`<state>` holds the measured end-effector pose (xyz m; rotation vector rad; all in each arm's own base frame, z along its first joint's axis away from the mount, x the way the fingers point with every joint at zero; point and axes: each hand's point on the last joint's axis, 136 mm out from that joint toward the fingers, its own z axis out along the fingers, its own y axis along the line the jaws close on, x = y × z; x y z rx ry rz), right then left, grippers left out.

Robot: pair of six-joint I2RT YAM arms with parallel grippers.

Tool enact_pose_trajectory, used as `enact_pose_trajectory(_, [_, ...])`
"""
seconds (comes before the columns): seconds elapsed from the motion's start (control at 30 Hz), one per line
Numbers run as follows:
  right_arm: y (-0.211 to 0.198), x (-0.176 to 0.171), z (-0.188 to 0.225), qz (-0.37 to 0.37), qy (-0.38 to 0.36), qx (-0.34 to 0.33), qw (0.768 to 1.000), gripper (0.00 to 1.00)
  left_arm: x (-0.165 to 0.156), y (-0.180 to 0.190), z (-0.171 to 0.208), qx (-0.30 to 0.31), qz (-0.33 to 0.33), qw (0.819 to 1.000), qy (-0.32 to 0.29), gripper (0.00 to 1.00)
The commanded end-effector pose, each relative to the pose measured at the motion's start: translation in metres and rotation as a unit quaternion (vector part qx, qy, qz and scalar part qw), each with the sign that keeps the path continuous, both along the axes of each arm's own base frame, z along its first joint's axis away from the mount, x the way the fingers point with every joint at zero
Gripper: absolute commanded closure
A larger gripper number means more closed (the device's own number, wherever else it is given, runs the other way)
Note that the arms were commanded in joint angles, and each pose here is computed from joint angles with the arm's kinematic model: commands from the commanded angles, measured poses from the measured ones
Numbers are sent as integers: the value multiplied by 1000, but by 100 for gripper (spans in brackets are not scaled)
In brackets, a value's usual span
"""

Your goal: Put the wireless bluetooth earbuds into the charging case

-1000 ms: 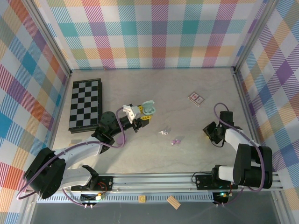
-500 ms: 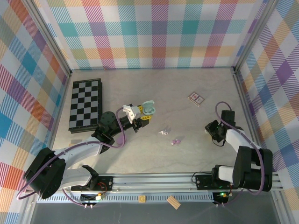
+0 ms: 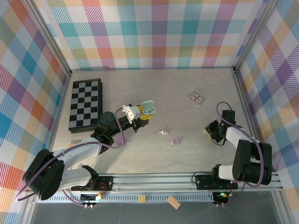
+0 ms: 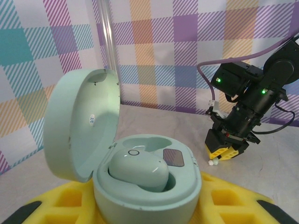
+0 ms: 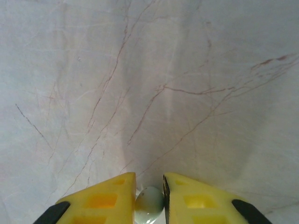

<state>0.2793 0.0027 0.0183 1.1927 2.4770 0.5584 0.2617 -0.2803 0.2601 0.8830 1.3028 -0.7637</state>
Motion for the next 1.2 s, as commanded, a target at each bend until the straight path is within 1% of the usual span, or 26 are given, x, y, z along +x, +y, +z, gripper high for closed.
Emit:
enact_pose_trajectory(0.0, [13, 8, 7, 36, -11, 24, 999, 77, -7, -4, 12, -6, -12, 1000, -23, 63])
enact_pose_trajectory(0.13, [25, 3, 7, 71, -8, 39, 997, 78, -6, -4, 12, -7, -10, 1000, -23, 63])
enact_pose_trajectory(0.4, [48, 2, 5, 144, 2, 37, 989, 80, -5, -5, 12, -7, -13, 1000, -24, 63])
enact_pose_trajectory(0.6, [75, 14, 7, 197, 3, 23, 980, 79, -6, -5, 14, -7, -12, 1000, -24, 63])
enact_pose_trajectory(0.87, [120, 39, 7, 260, 0, 18, 965, 78, -7, -2, 14, -4, -7, 1000, -24, 63])
enact_pose_trajectory(1.0, [136, 52, 7, 283, -6, 22, 959, 76, -7, 0, 14, 0, -3, 1000, -25, 63])
enact_pose_trajectory(1.17, [146, 61, 9, 294, -18, 35, 955, 70, -8, 1, 14, 6, 0, 1000, -28, 63])
